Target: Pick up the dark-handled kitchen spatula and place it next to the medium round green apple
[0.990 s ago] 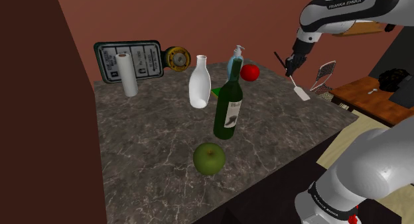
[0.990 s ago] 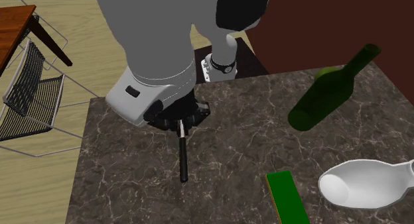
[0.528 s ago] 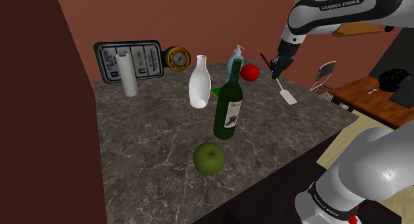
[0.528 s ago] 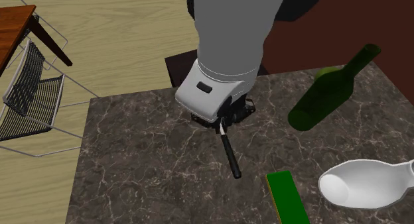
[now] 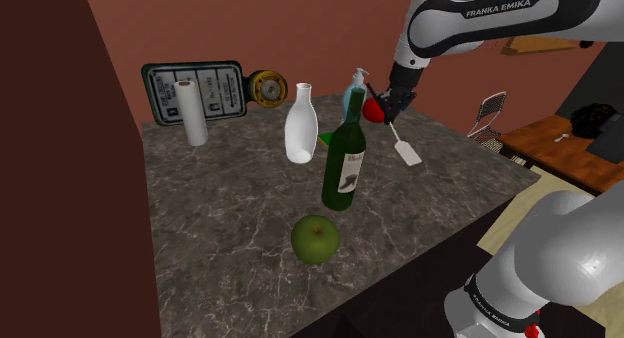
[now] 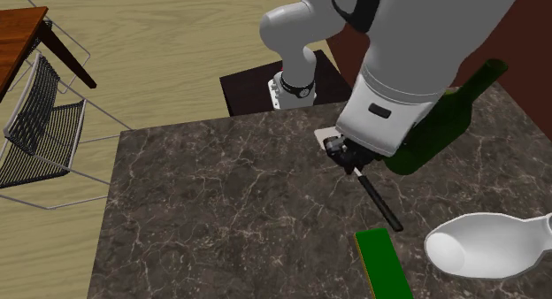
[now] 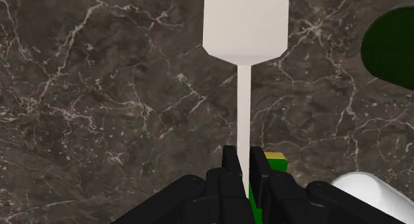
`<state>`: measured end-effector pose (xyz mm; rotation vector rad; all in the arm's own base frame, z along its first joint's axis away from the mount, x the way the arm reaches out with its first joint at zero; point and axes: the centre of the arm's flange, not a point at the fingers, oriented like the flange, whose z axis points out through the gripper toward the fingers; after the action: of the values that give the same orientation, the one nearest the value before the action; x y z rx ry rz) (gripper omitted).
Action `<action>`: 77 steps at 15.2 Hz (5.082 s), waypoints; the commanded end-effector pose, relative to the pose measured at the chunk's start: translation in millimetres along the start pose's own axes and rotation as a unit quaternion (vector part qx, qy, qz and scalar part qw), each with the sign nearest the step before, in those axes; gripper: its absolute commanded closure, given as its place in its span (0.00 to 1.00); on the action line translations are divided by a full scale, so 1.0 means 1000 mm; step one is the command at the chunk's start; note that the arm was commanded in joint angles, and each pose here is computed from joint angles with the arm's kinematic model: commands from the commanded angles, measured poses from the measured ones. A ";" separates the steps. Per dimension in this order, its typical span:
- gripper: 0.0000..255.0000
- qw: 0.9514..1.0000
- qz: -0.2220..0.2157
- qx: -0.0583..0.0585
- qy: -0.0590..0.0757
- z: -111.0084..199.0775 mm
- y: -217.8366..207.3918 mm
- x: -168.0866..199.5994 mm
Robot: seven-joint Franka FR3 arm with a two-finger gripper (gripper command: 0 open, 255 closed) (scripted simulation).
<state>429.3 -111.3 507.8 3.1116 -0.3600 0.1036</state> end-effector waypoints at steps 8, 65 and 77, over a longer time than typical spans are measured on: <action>1.00 1.000 0.001 0.000 0.000 0.002 -0.119 0.010; 0.00 0.999 0.008 0.000 0.044 0.060 -0.344 -0.029; 0.00 0.999 0.008 0.000 0.044 0.084 -0.344 -0.027</action>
<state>487.1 228.6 422.0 3.0924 -0.3836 0.2399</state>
